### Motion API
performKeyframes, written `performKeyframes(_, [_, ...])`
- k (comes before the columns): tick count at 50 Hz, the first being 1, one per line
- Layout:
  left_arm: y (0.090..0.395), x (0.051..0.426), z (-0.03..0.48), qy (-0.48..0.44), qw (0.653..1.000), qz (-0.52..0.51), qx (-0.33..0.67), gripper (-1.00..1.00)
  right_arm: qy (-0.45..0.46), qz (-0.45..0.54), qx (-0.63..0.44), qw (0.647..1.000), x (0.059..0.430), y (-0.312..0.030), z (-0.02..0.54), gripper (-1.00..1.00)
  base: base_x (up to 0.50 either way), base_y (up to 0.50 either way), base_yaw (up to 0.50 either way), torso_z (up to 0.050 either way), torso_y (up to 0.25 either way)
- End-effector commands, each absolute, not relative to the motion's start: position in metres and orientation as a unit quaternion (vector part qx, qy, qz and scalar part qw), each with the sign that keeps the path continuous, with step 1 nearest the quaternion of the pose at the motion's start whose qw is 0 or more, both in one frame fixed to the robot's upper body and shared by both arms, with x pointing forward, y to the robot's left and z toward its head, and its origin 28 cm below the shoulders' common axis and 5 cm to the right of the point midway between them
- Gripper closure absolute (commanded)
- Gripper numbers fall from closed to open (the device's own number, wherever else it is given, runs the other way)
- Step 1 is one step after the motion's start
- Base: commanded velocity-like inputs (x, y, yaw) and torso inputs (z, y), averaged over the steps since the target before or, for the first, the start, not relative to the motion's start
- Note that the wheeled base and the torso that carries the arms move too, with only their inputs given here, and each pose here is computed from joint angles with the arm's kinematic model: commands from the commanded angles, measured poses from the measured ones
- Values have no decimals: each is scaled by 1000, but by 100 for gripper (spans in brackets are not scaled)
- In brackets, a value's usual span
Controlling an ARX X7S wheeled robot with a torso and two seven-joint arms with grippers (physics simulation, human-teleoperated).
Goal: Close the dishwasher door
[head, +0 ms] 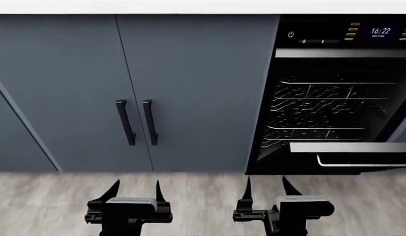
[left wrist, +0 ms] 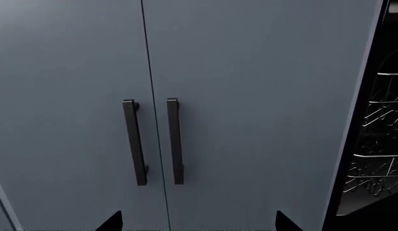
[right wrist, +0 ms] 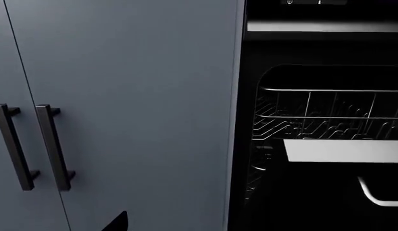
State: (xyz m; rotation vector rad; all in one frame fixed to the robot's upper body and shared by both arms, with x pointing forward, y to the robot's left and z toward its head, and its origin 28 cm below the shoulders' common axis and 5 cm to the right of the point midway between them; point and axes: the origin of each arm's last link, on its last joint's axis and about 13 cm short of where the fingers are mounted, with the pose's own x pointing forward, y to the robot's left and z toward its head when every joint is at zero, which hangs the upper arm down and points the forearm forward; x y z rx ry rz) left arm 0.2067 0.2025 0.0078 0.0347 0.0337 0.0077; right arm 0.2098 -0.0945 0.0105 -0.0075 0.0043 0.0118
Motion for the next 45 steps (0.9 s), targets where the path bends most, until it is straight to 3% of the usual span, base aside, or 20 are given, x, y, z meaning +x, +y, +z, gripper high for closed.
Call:
performKeyframes(1, [202, 207, 7, 18, 1000, 3, 17, -100, 2, 6, -5, 1000, 210, -95, 10, -100, 0, 0, 0, -50, -12])
performKeyframes(45, [202, 206, 7, 19, 1000, 2, 18, -100, 4, 7, -8, 1000, 210, -94, 9, -100, 0, 0, 0, -50, -9])
